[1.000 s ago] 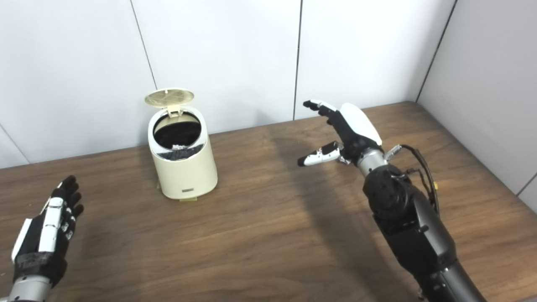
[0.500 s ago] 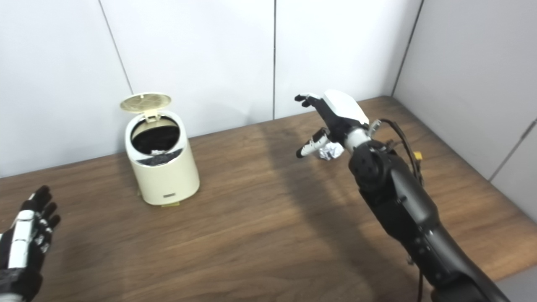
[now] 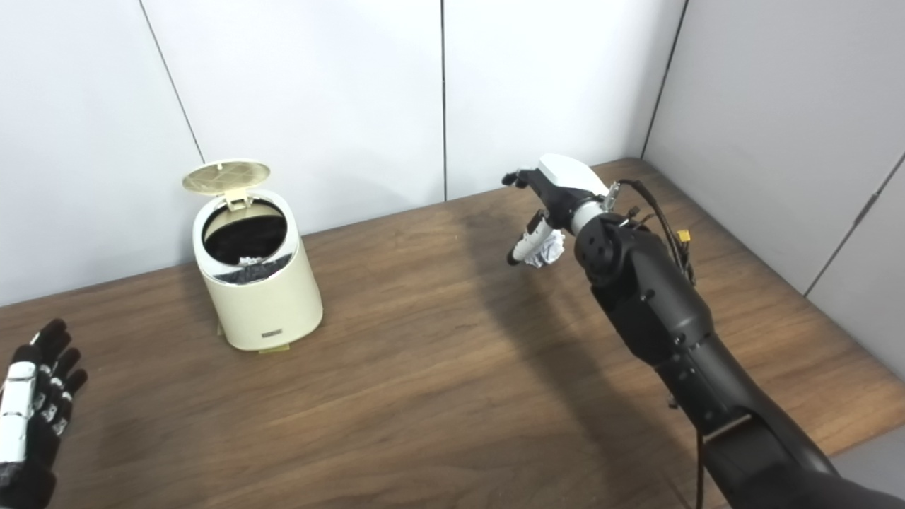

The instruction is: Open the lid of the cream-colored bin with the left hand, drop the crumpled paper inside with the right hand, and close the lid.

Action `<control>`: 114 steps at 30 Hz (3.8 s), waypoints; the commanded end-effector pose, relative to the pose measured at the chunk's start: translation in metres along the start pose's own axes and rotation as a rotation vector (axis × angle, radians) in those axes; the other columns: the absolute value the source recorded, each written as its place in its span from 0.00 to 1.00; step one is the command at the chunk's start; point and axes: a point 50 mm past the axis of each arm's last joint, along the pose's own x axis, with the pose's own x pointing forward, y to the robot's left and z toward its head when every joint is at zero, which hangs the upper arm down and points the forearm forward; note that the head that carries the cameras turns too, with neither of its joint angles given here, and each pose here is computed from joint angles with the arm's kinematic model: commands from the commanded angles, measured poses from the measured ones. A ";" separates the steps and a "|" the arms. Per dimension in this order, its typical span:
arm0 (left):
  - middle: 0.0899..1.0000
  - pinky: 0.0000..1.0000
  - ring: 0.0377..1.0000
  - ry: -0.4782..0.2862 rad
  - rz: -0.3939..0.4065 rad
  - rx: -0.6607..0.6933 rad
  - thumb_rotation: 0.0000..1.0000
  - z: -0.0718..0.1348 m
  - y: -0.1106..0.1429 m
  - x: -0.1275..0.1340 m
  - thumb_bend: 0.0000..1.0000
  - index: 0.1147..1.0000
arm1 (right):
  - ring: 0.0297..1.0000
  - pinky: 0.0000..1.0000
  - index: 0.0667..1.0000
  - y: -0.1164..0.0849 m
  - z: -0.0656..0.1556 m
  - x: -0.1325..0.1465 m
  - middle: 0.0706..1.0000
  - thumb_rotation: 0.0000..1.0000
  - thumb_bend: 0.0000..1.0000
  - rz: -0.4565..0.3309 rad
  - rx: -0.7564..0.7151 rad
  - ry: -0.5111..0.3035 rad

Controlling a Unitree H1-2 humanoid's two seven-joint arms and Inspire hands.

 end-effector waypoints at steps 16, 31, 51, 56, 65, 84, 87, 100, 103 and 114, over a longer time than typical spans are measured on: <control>1.00 1.00 1.00 -0.093 -0.022 0.013 0.88 0.030 -0.001 0.001 0.39 1.00 | 0.89 0.79 0.81 -0.037 -0.001 0.032 0.91 0.09 0.87 0.069 -0.137 0.120; 1.00 1.00 1.00 -0.092 -0.025 0.016 0.85 0.033 -0.004 0.002 0.42 1.00 | 0.72 0.68 0.77 -0.021 0.002 0.033 0.76 0.00 0.80 0.125 -0.131 0.111; 1.00 1.00 1.00 -0.082 -0.019 0.066 0.83 0.039 -0.006 0.002 0.40 1.00 | 0.77 0.69 0.79 -0.020 -0.013 0.037 0.81 0.08 0.85 0.114 -0.223 0.175; 1.00 1.00 1.00 -0.068 -0.018 0.089 0.85 0.041 -0.006 0.002 0.39 1.00 | 0.78 0.71 0.78 -0.021 -0.013 0.037 0.81 0.09 0.84 0.111 -0.238 0.179; 1.00 1.00 1.00 -0.065 -0.021 0.101 0.85 0.039 -0.006 0.002 0.34 1.00 | 0.79 0.81 0.76 -0.026 -0.016 0.035 0.80 0.07 0.85 0.081 -0.161 0.164; 1.00 1.00 1.00 -0.045 -0.025 0.112 0.88 0.038 -0.008 0.001 0.31 1.00 | 0.86 0.81 0.80 -0.018 -0.032 0.025 0.85 0.15 0.86 0.022 0.053 0.217; 1.00 1.00 1.00 -0.051 -0.027 0.112 0.86 0.038 -0.007 0.001 0.33 1.00 | 0.87 0.83 0.81 -0.015 -0.031 0.024 0.87 0.14 0.87 0.044 0.052 0.230; 1.00 1.00 1.00 -0.049 -0.029 0.122 0.85 0.036 -0.005 0.002 0.32 1.00 | 0.79 0.71 0.81 -0.004 -0.017 0.023 0.82 0.16 0.89 0.053 -0.080 0.273; 1.00 1.00 1.00 -0.042 -0.029 0.121 0.85 0.036 -0.005 0.002 0.32 1.00 | 0.80 0.73 0.81 -0.002 -0.019 0.024 0.83 0.15 0.90 0.053 -0.061 0.284; 1.00 1.00 1.00 -0.044 -0.028 0.133 0.83 0.035 -0.006 0.002 0.33 1.00 | 0.78 0.74 0.81 0.000 -0.016 0.024 0.81 0.15 0.91 0.050 -0.036 0.274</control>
